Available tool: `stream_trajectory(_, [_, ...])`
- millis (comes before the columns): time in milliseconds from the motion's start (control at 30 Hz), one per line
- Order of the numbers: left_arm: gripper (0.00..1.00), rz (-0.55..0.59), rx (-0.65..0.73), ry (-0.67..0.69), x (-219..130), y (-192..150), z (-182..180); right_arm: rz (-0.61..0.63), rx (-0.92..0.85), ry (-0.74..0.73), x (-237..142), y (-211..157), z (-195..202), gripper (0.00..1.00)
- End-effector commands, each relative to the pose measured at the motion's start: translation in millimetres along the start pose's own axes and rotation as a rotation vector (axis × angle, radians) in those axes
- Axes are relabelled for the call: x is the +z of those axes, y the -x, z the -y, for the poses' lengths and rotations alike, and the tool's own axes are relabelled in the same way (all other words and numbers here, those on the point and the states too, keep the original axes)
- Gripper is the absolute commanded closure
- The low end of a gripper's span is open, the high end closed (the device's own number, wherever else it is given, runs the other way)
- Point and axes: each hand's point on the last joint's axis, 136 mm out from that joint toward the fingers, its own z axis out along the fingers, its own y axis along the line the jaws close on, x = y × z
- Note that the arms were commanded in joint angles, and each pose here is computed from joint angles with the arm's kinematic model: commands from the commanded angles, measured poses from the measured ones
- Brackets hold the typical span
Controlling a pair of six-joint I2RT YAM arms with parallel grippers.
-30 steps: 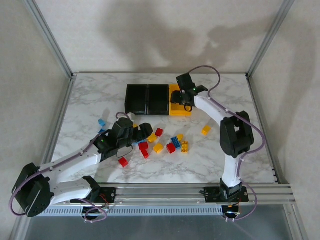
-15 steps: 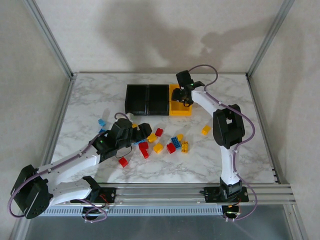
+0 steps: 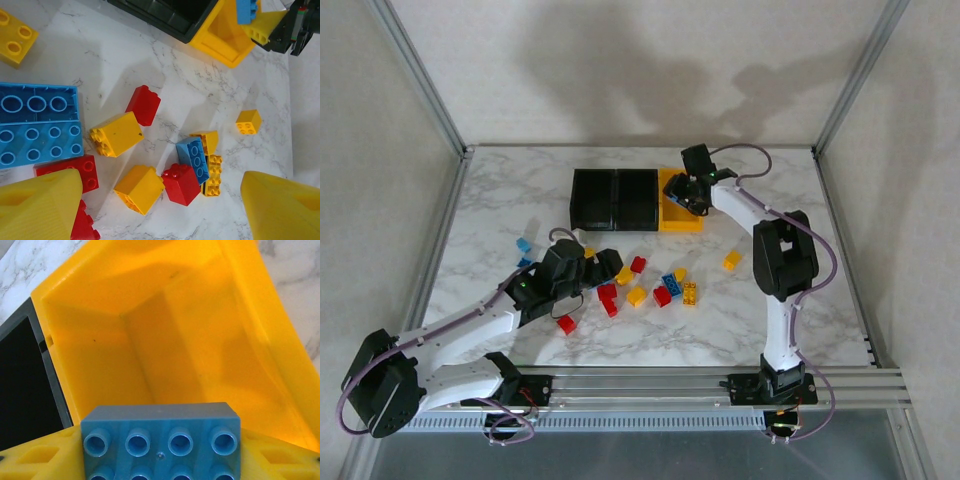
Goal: Sort the legos into containers by color
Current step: Place the lego in the container.
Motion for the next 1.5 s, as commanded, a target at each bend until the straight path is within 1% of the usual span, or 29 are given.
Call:
stream_trajectory(0, [0.17, 0.012, -0.006, -0.008, -4.4, 0.3, -1.8, 0.034, 0.145, 0.049, -18.2, 7.6, -8.5, 0.44])
stream_trajectory(167, [0.17, 0.012, 0.003, -0.014, -7.1, -1.3, -3.1, 0.034, 0.257, 0.059, -12.7, 4.0, -5.7, 0.44])
stream_trajectory(367, [0.17, 0.018, 0.018, -0.007, -11.4, 0.4, -4.3, 0.033, 0.349, 0.042, -0.2, 0.5, -0.5, 0.43])
stream_trajectory(667, [0.17, 0.022, 0.021, -0.008, -14.1, 0.9, -7.0, 0.010, 0.418, 0.016, 19.9, -5.5, 4.7, 0.40])
stream_trajectory(867, [0.17, 0.021, 0.021, -0.003, -14.0, 1.9, -8.3, 0.009, 0.419, 0.019, 22.1, -2.9, 0.9, 0.30])
stream_trajectory(1033, [0.17, 0.020, 0.020, 0.000, -12.2, 3.4, -7.5, 0.015, 0.410, 0.046, 16.4, 3.1, -8.8, 0.25])
stream_trajectory(1067, [0.17, 0.020, 0.021, 0.000, -11.7, 3.7, -7.1, 0.016, 0.408, 0.050, 15.8, 4.3, -10.1, 0.03])
stream_trajectory(1100, [0.17, 0.020, 0.019, 0.001, -11.5, 3.5, -7.3, 0.015, 0.406, 0.055, 15.6, 4.6, -11.8, 0.01])
stream_trajectory(1300, [0.17, 0.022, 0.018, 0.010, -11.5, 4.3, -8.4, 0.023, 0.398, 0.105, 8.3, 4.3, -20.3, 0.04])
stream_trajectory(1467, [0.17, 0.038, 0.020, 0.045, -13.8, 10.3, -11.6, 0.032, 0.339, 0.212, -19.9, 0.2, -46.7, 0.05])
